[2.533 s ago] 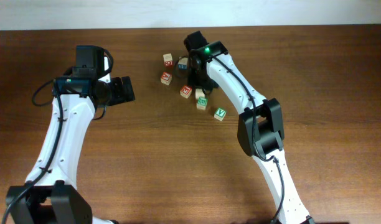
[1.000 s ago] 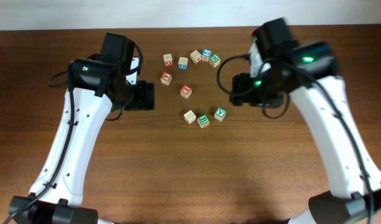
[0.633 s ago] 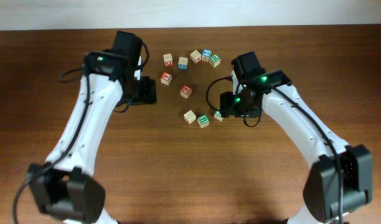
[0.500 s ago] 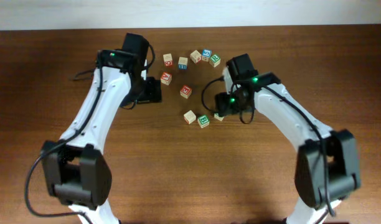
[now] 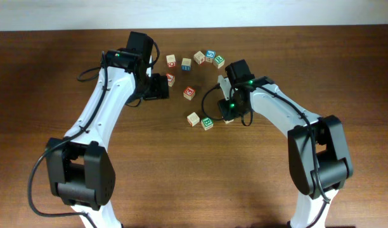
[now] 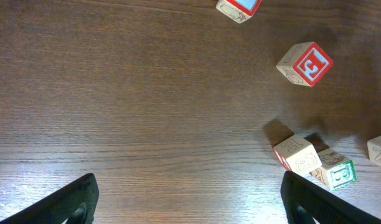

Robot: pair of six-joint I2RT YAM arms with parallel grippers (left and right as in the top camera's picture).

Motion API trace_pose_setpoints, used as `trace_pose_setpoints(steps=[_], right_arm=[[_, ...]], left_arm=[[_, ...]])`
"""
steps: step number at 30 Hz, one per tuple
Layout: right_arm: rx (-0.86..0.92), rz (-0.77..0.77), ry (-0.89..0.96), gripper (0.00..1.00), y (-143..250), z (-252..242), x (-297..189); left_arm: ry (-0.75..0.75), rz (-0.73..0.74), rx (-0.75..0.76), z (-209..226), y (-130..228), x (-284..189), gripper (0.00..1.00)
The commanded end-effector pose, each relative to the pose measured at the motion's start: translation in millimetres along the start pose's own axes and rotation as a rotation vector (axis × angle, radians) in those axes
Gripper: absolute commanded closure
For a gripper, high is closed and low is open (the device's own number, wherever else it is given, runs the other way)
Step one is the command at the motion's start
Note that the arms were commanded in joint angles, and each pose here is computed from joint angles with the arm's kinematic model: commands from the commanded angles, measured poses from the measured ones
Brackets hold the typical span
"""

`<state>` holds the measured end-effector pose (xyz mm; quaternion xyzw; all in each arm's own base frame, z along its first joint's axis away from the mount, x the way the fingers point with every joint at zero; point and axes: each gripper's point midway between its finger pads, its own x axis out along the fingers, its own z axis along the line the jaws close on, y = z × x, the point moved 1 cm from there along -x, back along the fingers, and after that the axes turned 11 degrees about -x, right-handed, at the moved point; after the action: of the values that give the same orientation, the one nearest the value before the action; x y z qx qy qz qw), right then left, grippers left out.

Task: Rotate 3 blocks

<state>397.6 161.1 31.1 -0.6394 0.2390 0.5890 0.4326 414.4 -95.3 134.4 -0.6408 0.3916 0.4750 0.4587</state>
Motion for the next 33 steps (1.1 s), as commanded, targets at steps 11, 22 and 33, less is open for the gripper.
trace_pose_setpoints(steps=[11,22,33], right_arm=[[0.309,0.103,-0.001,0.41,8,6,-24],[0.128,0.053,0.057,0.39,-29,59,-21],[0.012,0.135,0.035,0.60,-15,66,5]], left_arm=[[-0.004,0.033,0.015,-5,5,10,0.05],[-0.033,-0.003,-0.069,27,-16,9,0.01],[-0.021,0.012,-0.183,65,-28,7,0.01]])
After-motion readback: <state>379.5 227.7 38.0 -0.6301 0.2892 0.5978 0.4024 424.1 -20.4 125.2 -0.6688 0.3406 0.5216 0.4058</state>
